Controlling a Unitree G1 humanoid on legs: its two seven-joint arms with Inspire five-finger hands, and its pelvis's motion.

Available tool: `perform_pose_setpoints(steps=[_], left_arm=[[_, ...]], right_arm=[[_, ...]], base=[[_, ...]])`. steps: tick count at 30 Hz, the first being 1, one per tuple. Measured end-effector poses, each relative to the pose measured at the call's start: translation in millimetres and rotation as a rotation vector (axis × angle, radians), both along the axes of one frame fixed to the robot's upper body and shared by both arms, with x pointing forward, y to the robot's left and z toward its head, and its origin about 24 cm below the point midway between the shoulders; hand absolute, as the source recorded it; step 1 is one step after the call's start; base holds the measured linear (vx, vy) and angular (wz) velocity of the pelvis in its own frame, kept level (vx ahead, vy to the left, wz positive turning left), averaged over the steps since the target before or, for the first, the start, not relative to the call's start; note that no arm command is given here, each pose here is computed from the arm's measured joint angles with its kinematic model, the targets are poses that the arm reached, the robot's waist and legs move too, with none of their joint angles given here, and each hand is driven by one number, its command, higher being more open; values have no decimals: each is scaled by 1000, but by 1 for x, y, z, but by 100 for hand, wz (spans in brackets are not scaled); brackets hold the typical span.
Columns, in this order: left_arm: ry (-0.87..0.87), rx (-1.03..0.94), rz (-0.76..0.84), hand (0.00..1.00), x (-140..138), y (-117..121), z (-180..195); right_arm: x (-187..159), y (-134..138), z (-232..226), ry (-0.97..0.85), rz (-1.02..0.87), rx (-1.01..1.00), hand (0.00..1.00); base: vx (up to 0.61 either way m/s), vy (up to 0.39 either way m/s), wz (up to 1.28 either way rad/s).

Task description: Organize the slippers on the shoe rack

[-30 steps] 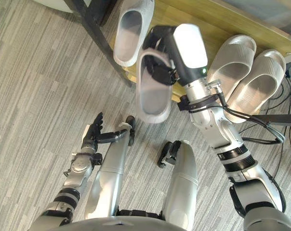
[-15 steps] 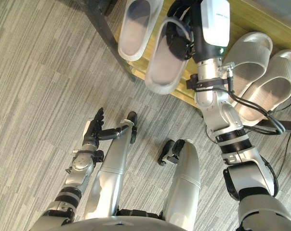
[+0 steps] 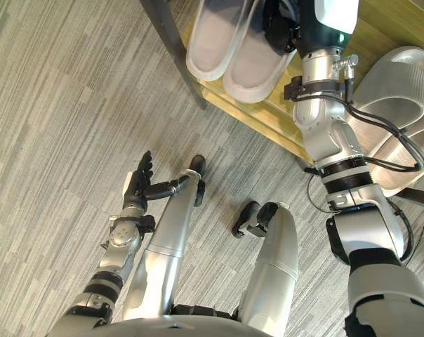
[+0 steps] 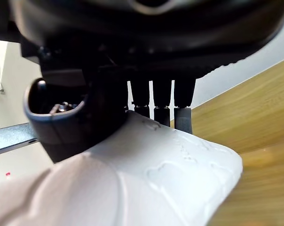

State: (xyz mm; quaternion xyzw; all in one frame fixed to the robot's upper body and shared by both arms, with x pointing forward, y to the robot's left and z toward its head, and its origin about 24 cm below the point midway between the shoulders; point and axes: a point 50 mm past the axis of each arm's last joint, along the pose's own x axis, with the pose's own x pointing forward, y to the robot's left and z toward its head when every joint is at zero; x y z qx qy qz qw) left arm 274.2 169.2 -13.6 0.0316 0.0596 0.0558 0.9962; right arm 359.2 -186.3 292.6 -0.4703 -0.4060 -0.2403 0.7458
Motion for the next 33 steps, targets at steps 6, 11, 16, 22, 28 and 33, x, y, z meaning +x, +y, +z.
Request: perform_pose_setpoints(steps=[6,11,16,22,28,33], left_arm=[[-1,-1,9,100,0,-1,0],[4,0,18,100,0,0,-1],[88,8,52,100,-1,5,-12],[103,7,61,100,-2,7,-15],[155,20,86,100,-5,14,-23],[170,17,111,100,-7,19,-25]], right_arm=[[1,1,1,-6,-12,10,100],[2,9,-3,2,9,32,100],[-8,23,-33,38,82,78,100],[-13,23,-39,43,98,116,100],[-18,33,-54,80,159,161,100],[-20,34,-58,90,173,167,100]], base=[[44,-17,1],[40,-17,-1],[45,-47,-10],[38,-16,-2],[4,-21,-18],[11,-37,-10]])
